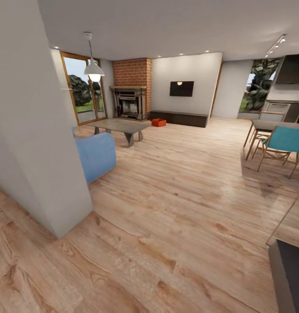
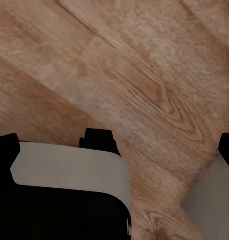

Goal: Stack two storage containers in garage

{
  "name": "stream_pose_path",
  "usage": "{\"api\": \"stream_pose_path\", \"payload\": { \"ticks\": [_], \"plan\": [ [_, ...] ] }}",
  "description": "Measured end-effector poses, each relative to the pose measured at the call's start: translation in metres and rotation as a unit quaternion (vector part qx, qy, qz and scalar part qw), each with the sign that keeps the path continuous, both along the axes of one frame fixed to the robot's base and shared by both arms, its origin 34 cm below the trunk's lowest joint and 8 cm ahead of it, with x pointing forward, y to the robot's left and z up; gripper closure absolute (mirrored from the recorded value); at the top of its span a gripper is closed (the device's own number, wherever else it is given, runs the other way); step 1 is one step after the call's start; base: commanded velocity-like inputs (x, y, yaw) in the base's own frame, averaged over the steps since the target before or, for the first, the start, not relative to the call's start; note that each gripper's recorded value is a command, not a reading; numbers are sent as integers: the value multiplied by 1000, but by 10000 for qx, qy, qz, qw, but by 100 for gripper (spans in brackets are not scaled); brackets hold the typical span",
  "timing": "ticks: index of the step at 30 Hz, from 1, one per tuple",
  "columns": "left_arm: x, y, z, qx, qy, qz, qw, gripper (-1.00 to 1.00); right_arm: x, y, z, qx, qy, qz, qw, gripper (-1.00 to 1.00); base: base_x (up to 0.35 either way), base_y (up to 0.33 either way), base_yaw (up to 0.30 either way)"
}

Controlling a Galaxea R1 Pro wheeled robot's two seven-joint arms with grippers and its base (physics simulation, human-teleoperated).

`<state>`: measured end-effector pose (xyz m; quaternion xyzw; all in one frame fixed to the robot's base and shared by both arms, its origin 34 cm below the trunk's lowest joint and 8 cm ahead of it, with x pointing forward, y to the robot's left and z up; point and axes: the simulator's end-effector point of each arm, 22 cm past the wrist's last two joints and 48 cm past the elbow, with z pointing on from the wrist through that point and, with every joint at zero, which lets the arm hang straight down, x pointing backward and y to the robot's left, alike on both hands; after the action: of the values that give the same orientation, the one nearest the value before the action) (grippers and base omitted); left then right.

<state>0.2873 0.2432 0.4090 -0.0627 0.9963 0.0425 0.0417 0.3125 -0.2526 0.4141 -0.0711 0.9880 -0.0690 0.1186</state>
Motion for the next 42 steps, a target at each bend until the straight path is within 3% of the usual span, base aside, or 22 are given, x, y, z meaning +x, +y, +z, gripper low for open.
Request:
{"api": "stream_pose_path", "payload": {
  "ticks": [23, 35, 42],
  "plan": [
    [0, 0, 0, 0, -1, -1, 10000, -100, 0, 0, 0, -1, -1, 0, 10000, -100, 322, 0, -225],
    [0, 0, 0, 0, 0, 0, 10000, -100, 0, 1, 0, 4, 4, 2, 10000, -100, 322, 0, -9],
    [0, 0, 0, 0, -1, 1, 10000, -100, 0, 1, 0, 7, 9, 6, 10000, -100, 322, 0, 226]
  ]
}}
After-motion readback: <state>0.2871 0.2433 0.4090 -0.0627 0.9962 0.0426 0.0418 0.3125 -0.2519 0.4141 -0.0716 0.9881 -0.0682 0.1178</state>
